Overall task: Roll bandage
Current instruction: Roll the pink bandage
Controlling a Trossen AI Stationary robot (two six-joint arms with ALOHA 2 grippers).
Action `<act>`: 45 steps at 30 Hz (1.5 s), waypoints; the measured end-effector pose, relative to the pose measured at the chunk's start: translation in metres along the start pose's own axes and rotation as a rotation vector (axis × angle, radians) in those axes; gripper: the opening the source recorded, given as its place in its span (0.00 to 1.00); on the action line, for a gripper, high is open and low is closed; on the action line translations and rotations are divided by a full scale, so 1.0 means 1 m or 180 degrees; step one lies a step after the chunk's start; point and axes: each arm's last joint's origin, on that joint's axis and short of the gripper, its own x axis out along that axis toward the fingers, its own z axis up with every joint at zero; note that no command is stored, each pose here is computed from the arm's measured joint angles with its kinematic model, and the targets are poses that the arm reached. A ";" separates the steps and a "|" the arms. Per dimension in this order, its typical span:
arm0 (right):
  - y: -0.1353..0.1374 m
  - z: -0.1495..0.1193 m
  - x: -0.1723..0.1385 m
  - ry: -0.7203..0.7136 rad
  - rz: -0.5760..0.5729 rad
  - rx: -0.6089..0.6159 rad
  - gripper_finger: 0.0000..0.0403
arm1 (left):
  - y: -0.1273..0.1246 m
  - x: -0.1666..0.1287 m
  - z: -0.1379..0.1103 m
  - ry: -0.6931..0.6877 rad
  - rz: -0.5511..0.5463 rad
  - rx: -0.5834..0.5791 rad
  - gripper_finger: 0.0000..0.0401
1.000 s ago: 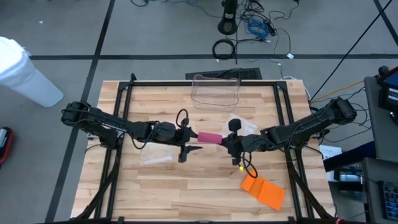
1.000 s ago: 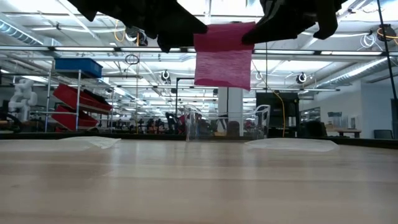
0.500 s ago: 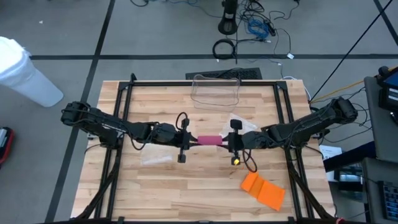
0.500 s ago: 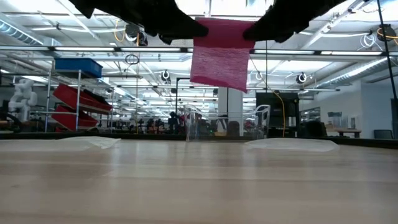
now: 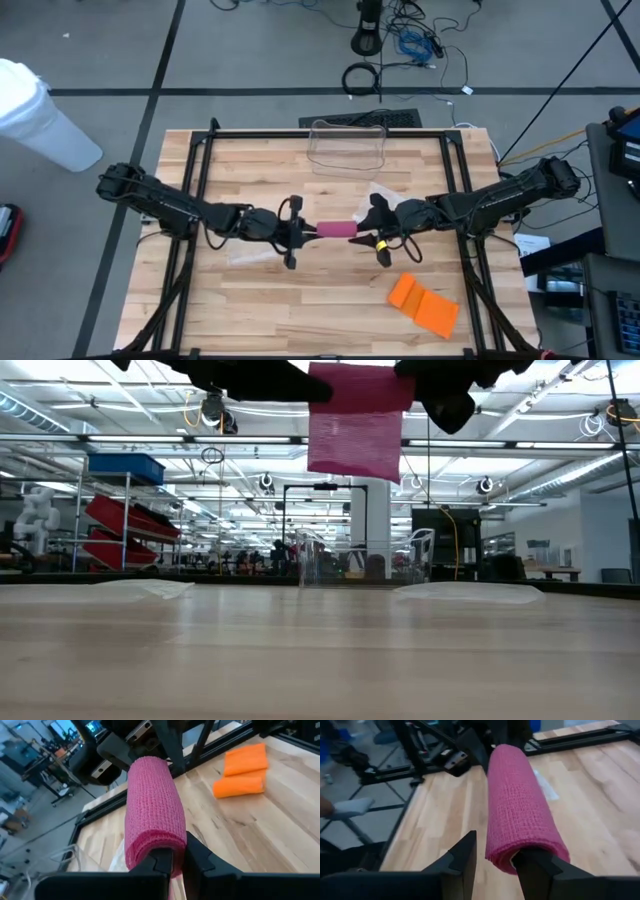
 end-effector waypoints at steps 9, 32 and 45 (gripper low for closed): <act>0.000 0.000 0.000 0.0002 -0.0056 -0.0409 0.12 | -0.004 -0.001 0.002 -0.0035 -0.0057 -0.0063 0.10; -0.007 -0.010 0.004 0.0404 -0.0721 -0.2320 0.01 | 0.008 0.003 -0.004 -0.0083 -0.0058 -0.1549 0.34; -0.003 -0.016 0.010 0.0492 -0.0808 -0.2514 0.03 | 0.010 0.004 -0.005 -0.0033 0.0120 -0.1279 0.16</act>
